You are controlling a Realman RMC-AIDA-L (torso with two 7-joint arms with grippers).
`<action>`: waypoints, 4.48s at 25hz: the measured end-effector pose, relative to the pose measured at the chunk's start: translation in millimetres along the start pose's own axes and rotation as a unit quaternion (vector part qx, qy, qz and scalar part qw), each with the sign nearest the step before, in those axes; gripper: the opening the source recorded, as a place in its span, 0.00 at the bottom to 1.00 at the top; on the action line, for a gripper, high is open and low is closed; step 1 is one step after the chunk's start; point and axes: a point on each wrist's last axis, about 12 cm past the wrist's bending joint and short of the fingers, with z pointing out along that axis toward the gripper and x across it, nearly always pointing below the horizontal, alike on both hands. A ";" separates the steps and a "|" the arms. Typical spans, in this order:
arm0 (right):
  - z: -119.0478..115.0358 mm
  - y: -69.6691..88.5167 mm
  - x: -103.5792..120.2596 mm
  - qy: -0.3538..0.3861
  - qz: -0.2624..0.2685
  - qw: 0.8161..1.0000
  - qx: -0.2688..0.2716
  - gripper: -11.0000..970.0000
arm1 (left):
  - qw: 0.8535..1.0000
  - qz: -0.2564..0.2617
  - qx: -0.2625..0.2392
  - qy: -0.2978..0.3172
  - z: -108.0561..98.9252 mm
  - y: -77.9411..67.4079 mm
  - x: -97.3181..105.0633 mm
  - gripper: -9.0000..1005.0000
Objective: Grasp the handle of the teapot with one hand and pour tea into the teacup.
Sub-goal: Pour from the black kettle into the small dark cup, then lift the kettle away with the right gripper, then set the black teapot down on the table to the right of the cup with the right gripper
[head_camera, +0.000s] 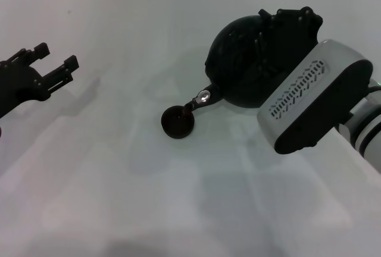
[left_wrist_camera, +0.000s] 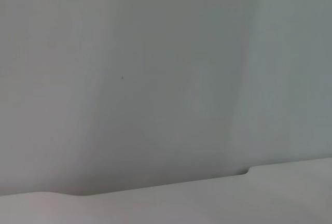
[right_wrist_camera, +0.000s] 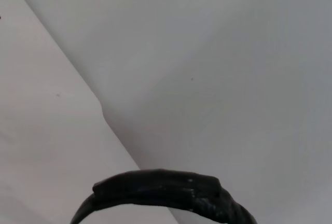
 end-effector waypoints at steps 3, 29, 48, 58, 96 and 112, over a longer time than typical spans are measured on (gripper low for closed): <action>0.7 1.3 -2.4 -0.002 -0.006 1.000 0.000 0.13 | 1.000 0.000 0.000 0.000 0.7 0.1 -0.3 0.76; 4.2 3.0 -5.3 -0.003 -0.037 0.999 0.002 0.12 | 1.000 0.008 -0.001 0.002 6.4 0.8 -1.2 0.76; 6.1 3.2 -4.1 -0.002 -0.048 0.999 0.000 0.12 | 1.000 0.009 -0.003 0.005 10.6 2.1 -2.0 0.76; 8.2 3.2 -4.2 -0.003 -0.048 0.999 -0.002 0.12 | 1.000 0.010 -0.008 0.008 11.2 3.4 -1.8 0.76; -28.3 -52.2 103.8 -0.070 0.303 0.945 -0.098 0.12 | 1.000 0.012 -0.018 0.018 13.6 4.8 3.5 0.76; -45.1 -45.3 131.0 -0.062 0.262 0.956 -0.117 0.12 | 1.000 0.006 -0.011 0.019 20.9 2.3 3.6 0.76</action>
